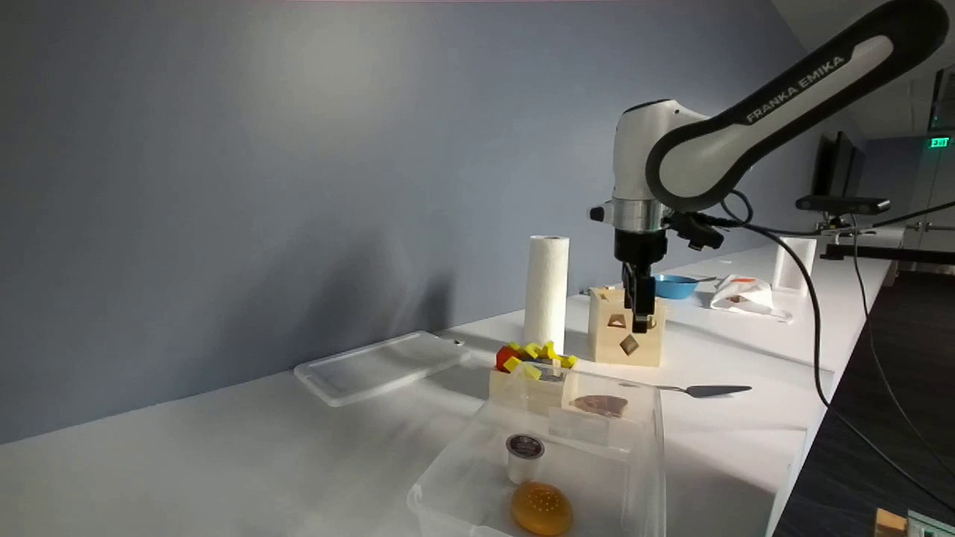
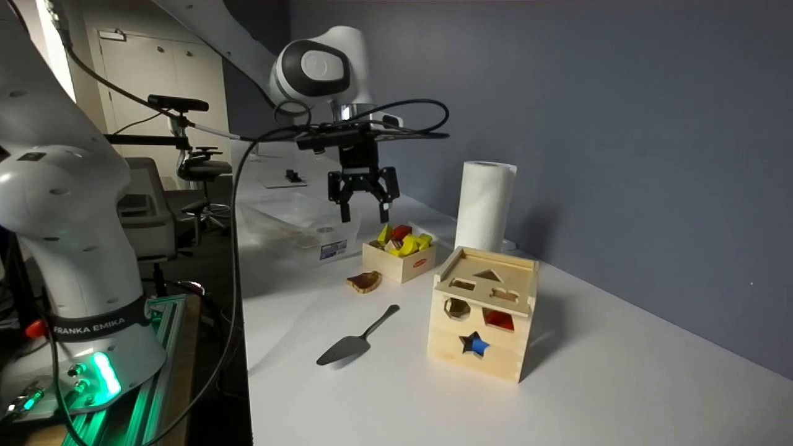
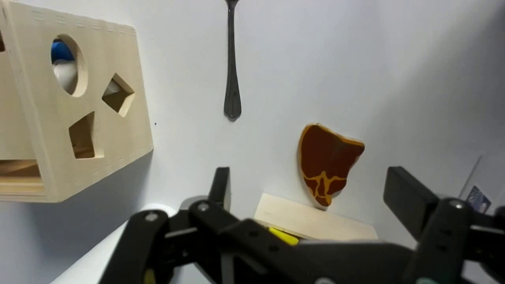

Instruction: Remove the brown object from the basket

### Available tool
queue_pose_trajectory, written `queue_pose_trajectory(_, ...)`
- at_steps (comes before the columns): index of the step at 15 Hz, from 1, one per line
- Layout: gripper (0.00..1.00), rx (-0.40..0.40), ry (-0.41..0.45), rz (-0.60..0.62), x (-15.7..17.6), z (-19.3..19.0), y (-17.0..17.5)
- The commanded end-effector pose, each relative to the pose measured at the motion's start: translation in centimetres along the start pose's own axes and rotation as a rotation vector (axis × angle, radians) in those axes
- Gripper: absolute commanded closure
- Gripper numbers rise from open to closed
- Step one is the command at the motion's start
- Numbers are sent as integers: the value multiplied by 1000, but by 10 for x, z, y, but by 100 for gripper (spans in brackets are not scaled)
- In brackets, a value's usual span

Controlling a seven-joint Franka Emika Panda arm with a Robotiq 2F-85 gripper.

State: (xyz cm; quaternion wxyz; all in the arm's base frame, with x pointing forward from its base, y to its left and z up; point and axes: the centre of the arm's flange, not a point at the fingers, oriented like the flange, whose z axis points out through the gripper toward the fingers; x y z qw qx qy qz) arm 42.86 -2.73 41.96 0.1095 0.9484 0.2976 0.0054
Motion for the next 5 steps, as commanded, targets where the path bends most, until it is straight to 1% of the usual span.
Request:
queue_pose_trajectory(1,0,10,1,0,-5,-7,1)
queue_pose_trajectory(2,0,8,6,2,-7,-13,1)
queue_pose_trajectory(5,0,11,0,0,-6,-10,0)
